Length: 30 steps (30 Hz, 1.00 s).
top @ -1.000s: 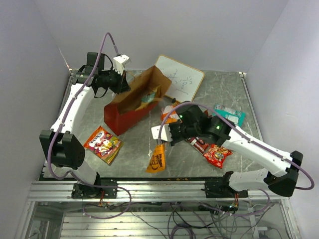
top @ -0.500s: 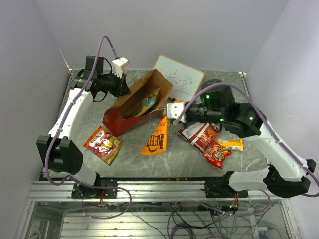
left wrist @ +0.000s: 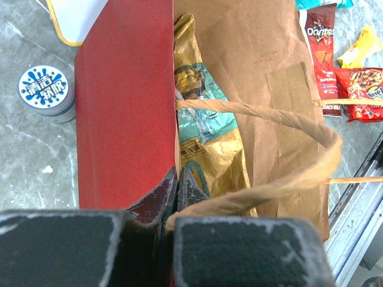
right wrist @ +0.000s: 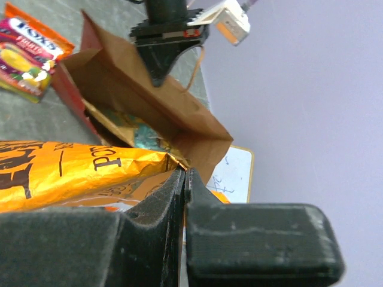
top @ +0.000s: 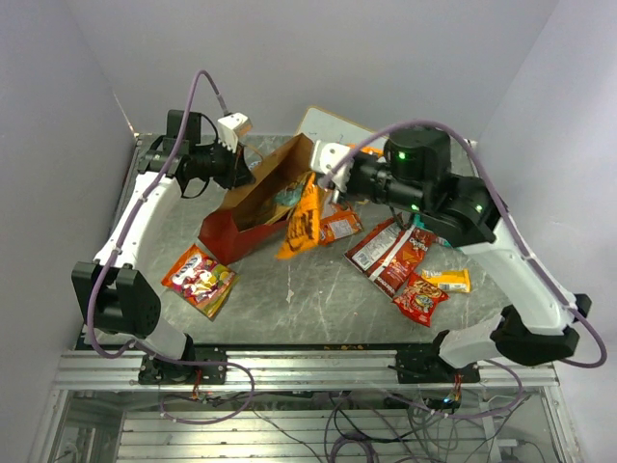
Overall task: Place the snacks into the paper bag
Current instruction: Place the snack in the paper bag.
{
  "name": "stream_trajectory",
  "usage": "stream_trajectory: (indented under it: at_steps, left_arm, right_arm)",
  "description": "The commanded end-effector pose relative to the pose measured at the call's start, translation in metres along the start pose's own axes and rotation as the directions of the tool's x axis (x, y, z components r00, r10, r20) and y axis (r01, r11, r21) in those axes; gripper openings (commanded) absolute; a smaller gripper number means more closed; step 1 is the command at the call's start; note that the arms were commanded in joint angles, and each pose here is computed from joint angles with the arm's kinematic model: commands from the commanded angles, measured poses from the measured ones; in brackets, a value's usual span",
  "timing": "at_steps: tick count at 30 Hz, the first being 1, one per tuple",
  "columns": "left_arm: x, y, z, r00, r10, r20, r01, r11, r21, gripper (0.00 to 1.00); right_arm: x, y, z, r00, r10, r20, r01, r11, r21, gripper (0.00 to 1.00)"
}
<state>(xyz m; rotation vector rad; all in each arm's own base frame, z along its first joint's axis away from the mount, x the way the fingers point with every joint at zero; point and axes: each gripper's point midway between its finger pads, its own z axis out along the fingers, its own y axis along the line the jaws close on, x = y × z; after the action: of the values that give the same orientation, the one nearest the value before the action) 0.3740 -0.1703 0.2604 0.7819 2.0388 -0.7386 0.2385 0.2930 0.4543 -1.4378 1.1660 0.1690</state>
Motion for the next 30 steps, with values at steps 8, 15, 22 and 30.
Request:
stream_trajectory:
  at_steps: [8, 15, 22, 30]
  left_arm:
    - [-0.017, -0.015, -0.005, 0.996, 0.048, 0.074, -0.051, 0.998, 0.038, 0.07]
    - [-0.017, -0.018, -0.005, 0.996, 0.05, 0.077, -0.053, 0.997, 0.047, 0.07]
    - [-0.017, -0.023, -0.006, 0.995, 0.054, 0.084, -0.059, 0.996, 0.063, 0.07]
    - [-0.02, -0.028, -0.01, 0.993, 0.059, 0.098, -0.067, 0.995, 0.076, 0.07]
  right_arm:
    - [-0.02, -0.065, 0.038, 0.999, 0.042, 0.025, -0.047, 0.969, 0.244, 0.0]
    - [-0.019, -0.065, 0.051, 0.997, 0.075, 0.031, -0.081, 0.965, 0.248, 0.0]
    - [0.003, -0.056, 0.068, 0.997, 0.068, -0.028, -0.059, 0.967, 0.248, 0.0]
    - [0.021, -0.047, 0.092, 0.994, 0.071, -0.088, -0.049, 0.973, 0.226, 0.0]
